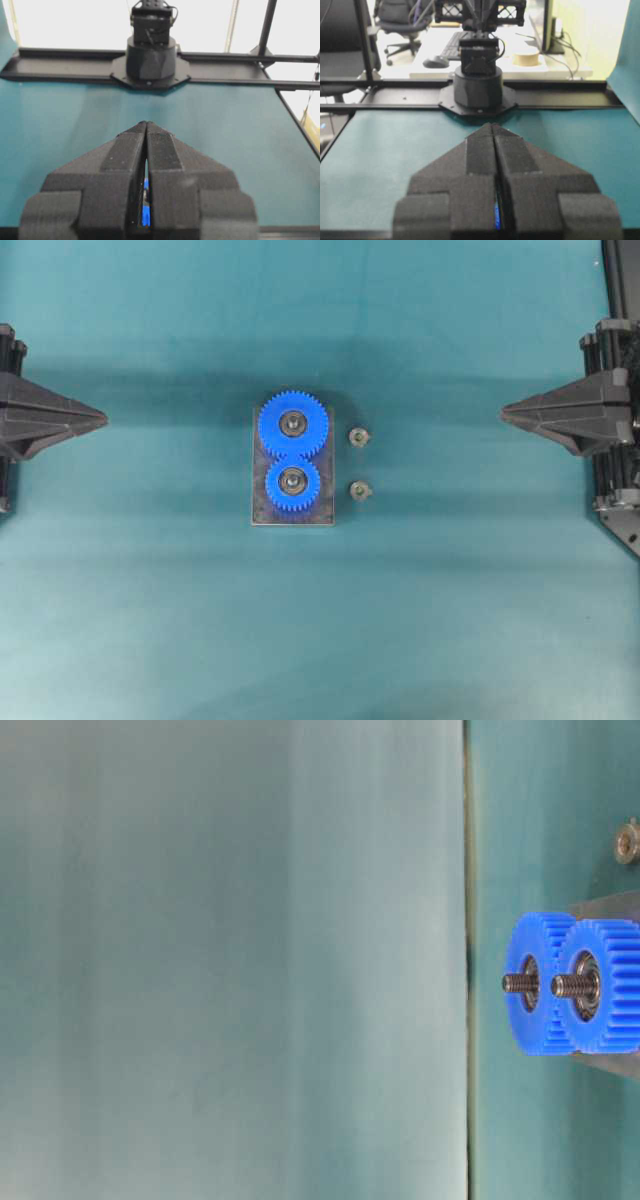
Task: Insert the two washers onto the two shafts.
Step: 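Move the right gripper toward the upper silver washer beside the gears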
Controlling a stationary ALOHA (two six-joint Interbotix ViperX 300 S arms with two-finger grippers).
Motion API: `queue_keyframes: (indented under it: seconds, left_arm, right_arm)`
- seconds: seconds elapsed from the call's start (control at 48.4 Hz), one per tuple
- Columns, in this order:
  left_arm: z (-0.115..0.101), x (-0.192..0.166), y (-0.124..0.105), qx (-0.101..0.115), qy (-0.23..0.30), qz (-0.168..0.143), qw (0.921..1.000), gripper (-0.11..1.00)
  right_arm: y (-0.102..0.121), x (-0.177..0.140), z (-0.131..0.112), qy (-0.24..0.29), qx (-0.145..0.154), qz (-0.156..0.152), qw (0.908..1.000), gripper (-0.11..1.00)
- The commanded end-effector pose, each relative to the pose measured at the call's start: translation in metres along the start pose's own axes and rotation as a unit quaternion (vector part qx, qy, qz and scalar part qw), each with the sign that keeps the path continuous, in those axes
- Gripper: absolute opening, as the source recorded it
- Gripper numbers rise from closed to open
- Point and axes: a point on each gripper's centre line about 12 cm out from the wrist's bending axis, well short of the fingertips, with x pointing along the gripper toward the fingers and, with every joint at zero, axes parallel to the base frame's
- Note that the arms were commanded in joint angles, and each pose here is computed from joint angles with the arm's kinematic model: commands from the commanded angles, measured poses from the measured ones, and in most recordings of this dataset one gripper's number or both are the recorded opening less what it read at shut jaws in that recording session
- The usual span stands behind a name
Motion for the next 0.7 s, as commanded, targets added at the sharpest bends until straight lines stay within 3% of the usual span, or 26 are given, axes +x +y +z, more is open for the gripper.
queue_keyframes:
  seconds: [0.0,0.145,0.372,0.681]
  left_arm:
    - [0.012,0.008,-0.005,-0.015,-0.008,-0.012,0.9998,0.0]
    - [0.017,0.014,-0.006,-0.015,0.013,-0.015,0.9997,0.0]
    - [0.012,0.016,-0.005,-0.012,0.086,-0.012,0.9962,0.0]
    - [0.008,0.016,-0.005,-0.01,0.155,-0.01,0.9878,0.0]
  right_arm:
    - [-0.002,0.002,0.002,-0.001,0.006,-0.005,1.0,0.02]
    - [-0.006,0.003,-0.005,0.06,0.095,-0.024,0.9934,0.01]
    - [-0.013,0.009,0.007,0.151,0.105,-0.042,0.982,0.01]
    - [-0.041,0.047,-0.036,0.341,0.13,-0.102,0.9254,0.01]
